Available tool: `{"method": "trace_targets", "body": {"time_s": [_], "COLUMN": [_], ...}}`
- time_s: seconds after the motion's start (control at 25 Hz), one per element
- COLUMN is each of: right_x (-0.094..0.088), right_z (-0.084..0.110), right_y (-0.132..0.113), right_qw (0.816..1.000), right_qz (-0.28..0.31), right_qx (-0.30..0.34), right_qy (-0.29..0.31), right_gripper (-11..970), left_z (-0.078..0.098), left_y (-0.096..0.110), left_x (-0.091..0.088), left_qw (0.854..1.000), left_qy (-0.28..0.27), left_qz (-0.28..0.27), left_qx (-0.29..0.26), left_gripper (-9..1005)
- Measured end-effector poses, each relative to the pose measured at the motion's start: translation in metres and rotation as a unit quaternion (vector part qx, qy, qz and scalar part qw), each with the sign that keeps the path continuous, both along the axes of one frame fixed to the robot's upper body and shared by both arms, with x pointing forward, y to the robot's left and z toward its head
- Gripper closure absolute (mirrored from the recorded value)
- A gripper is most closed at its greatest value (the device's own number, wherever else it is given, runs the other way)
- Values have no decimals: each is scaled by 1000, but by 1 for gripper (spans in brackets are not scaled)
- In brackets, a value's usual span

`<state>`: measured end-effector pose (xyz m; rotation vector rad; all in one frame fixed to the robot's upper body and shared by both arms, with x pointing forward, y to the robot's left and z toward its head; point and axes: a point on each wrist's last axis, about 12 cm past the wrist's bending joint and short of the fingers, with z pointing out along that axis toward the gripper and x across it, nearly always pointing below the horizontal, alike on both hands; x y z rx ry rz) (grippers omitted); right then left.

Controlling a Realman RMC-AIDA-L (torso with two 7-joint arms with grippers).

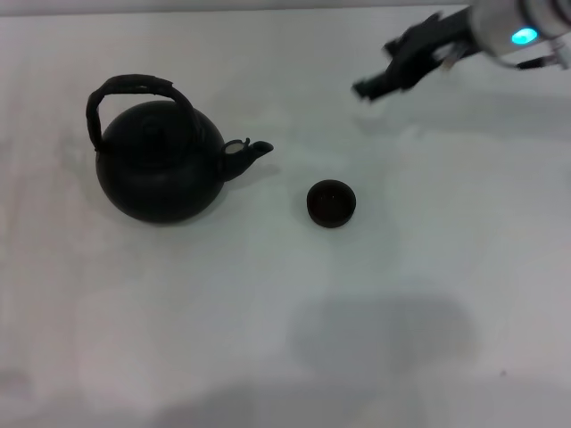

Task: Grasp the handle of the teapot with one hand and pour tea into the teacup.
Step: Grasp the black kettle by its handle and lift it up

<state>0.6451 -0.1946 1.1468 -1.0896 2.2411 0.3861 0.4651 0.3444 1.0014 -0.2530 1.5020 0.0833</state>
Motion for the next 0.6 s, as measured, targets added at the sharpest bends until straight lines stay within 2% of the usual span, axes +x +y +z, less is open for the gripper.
{"method": "trace_targets", "body": {"time_s": [0.08,0.16,0.24,0.32,0.36,0.52,0.6], "right_x": [2,0,-6,-15,-22,-45,-54], "right_z": [1,-1,-6,-14,-19,-38,-51], "right_y": [-27,-51,-79,-101,-114,-142,-148], "right_qw": [996,983,949,912,887,828,815], "right_qz": [-56,-101,-159,-204,-230,-298,-317], "right_qx": [74,151,269,350,390,447,437], "right_qy": [-8,-20,-41,-65,-88,-161,-210], "right_gripper": [111,113,117,116,116,116,117], "left_z": [0,0,0,0,0,1,1], "left_y": [2,4,6,8,8,9,10], "left_x": [-1,-3,-6,-9,-10,-13,-16], "left_qw": [1000,1000,1000,1000,1000,1000,999], "left_qy": [0,-1,-3,-6,-7,-12,-16], "left_qz": [4,13,20,25,26,25,26], "left_qx": [1,0,0,2,3,7,9], "left_gripper": [209,208,208,208,208,207,207]}}
